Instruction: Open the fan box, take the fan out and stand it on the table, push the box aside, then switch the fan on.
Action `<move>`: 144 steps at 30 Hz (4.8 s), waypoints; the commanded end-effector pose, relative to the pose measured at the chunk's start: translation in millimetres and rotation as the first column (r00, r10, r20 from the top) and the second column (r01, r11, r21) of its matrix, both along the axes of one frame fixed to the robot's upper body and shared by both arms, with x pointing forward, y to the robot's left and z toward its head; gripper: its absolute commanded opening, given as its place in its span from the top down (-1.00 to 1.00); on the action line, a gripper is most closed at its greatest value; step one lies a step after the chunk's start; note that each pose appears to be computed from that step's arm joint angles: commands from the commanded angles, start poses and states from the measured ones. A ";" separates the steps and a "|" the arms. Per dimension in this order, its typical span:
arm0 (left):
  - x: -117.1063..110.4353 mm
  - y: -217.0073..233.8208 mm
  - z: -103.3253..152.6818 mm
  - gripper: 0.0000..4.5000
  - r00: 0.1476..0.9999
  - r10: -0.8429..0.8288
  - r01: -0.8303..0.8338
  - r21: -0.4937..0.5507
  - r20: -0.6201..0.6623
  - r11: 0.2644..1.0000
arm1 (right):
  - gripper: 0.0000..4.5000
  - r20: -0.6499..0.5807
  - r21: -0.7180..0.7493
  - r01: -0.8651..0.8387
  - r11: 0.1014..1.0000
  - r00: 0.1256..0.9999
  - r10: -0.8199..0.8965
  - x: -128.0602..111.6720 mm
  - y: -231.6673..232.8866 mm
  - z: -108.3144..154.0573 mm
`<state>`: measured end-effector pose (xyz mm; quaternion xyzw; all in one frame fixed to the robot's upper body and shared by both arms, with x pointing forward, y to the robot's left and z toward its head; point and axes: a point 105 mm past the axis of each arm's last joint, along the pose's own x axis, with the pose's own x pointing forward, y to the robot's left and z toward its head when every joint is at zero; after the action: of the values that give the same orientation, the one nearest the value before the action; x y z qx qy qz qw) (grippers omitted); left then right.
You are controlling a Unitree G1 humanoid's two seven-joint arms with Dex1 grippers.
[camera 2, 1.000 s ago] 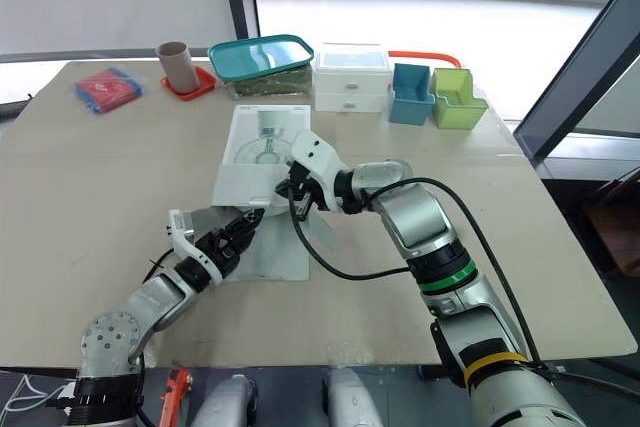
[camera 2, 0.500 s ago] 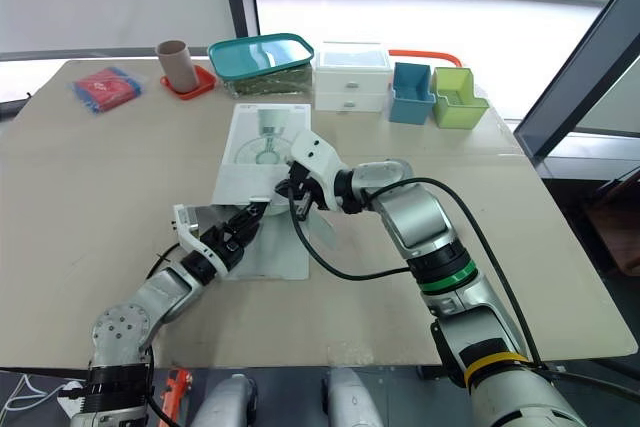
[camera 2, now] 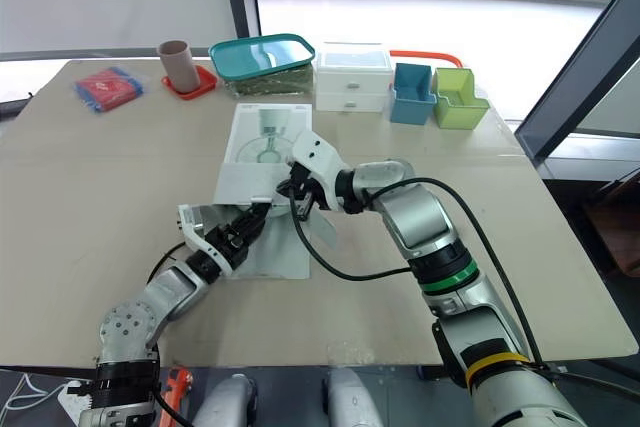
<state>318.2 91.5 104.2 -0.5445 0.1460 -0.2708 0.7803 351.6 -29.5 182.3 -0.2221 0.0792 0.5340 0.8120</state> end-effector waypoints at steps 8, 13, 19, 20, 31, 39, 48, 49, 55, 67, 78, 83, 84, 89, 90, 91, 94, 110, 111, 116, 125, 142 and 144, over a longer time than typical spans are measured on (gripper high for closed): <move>1.1 4.7 -20.6 0.36 0.997 0.006 -0.003 0.041 -0.082 0.999 | 1.00 0.039 0.004 -0.027 1.000 0.999 0.027 -5.3 4.7 7.9; -0.4 7.1 -20.3 0.36 0.997 0.011 -0.008 0.046 -0.080 0.999 | 1.00 0.038 0.008 -0.026 1.000 0.999 0.025 -6.1 4.8 7.9; -11.5 16.7 -13.7 0.36 0.997 0.006 -0.003 0.031 -0.080 1.000 | 1.00 0.041 0.014 -0.021 1.000 0.999 0.020 -4.9 5.2 9.7; -14.6 18.5 -12.4 0.36 0.997 0.004 -0.002 0.029 -0.079 1.000 | 1.00 0.042 0.015 -0.019 1.000 0.999 0.018 -4.5 5.3 10.2; -42.1 27.9 -9.5 0.36 0.994 -0.012 0.018 0.055 -0.109 0.998 | 1.00 0.051 0.053 -0.007 0.999 0.999 0.004 -2.3 9.3 18.5; -52.4 31.4 -12.1 0.36 0.992 -0.025 0.032 0.059 -0.120 0.998 | 1.00 0.048 0.073 -0.001 0.997 0.999 -0.002 -1.6 10.2 22.4; -66.6 36.7 -4.8 0.36 0.992 -0.046 0.054 0.063 -0.116 0.997 | 1.00 0.048 0.097 0.023 0.995 0.998 -0.028 2.9 8.8 27.6; -68.2 37.0 -4.2 0.36 0.992 -0.047 0.055 0.063 -0.117 0.996 | 1.00 0.048 0.098 0.025 0.995 0.998 -0.030 3.0 8.7 27.6; -90.3 38.5 4.5 0.36 0.990 -0.090 0.098 0.075 -0.105 0.992 | 1.00 0.047 0.100 0.027 0.995 0.998 -0.031 4.4 8.6 27.4; -114.9 39.5 15.4 0.36 0.984 -0.146 0.157 0.101 -0.104 0.982 | 1.00 0.041 0.106 0.015 0.994 0.999 -0.020 3.3 12.0 24.8; -132.7 38.1 21.3 0.22 0.976 -0.200 0.208 0.107 -0.081 0.972 | 1.00 0.042 0.102 0.001 0.995 0.999 -0.006 2.2 14.1 21.8; -130.9 43.5 21.6 -0.28 0.982 -0.179 0.185 0.101 -0.066 0.978 | 1.00 0.042 0.102 -0.007 0.995 0.999 0.003 1.9 16.3 21.2; -130.8 44.0 23.3 -0.48 0.982 -0.179 0.184 0.099 -0.055 0.978 | 1.00 0.042 0.101 -0.008 0.995 0.999 0.004 1.9 16.5 20.9; -133.3 56.5 17.5 -0.98 0.982 -0.183 0.188 0.165 -0.051 0.968 | 1.00 0.039 0.097 -0.014 0.995 0.999 0.010 1.0 16.7 19.2; -130.3 63.7 12.1 -0.98 0.986 -0.157 0.166 0.185 -0.062 0.969 | 1.00 0.038 0.097 -0.016 0.995 0.999 0.012 0.7 17.0 18.9; -128.4 71.1 8.5 -0.98 0.987 -0.143 0.153 0.186 -0.068 0.971 | 1.00 0.036 0.097 -0.019 0.995 0.999 0.015 0.0 17.5 18.6; -121.1 85.2 4.2 -0.98 0.992 -0.102 0.113 0.166 -0.070 0.980 | 1.00 0.034 0.097 -0.023 0.995 0.999 0.020 -0.7 18.0 17.6; -85.0 75.4 15.7 -0.98 0.992 -0.126 0.127 0.041 -0.015 0.991 | 1.00 0.031 0.085 0.000 0.996 1.000 -0.003 -4.1 10.8 14.6; -84.0 74.6 14.0 -0.80 0.992 -0.128 0.128 0.044 -0.022 0.991 | 1.00 0.032 0.084 0.002 0.996 0.999 -0.005 -4.2 10.3 14.4; -80.1 72.0 11.9 -0.20 0.991 -0.133 0.134 0.037 -0.023 0.990 | 1.00 0.034 0.083 0.008 0.996 0.999 -0.011 -4.1 9.3 14.3; -80.8 67.2 10.0 0.31 0.989 -0.148 0.148 0.030 -0.030 0.988 | 1.00 0.042 0.081 0.012 0.997 0.999 -0.015 -3.1 8.7 14.8; -142.8 64.5 2.9 0.31 0.967 -0.204 0.203 -0.023 -0.155 0.979 | 1.00 0.037 0.111 0.004 0.994 0.999 -0.008 -1.6 14.0 15.8; -151.4 64.2 3.6 0.31 0.962 -0.223 0.220 -0.034 -0.156 0.975 | 1.00 0.037 0.112 0.002 0.994 0.999 -0.006 -1.5 14.4 15.6</move>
<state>180.1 159.3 102.8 -0.5522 0.2562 -0.2942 0.7368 350.7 -16.0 185.4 -0.1850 0.0597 0.5307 0.8250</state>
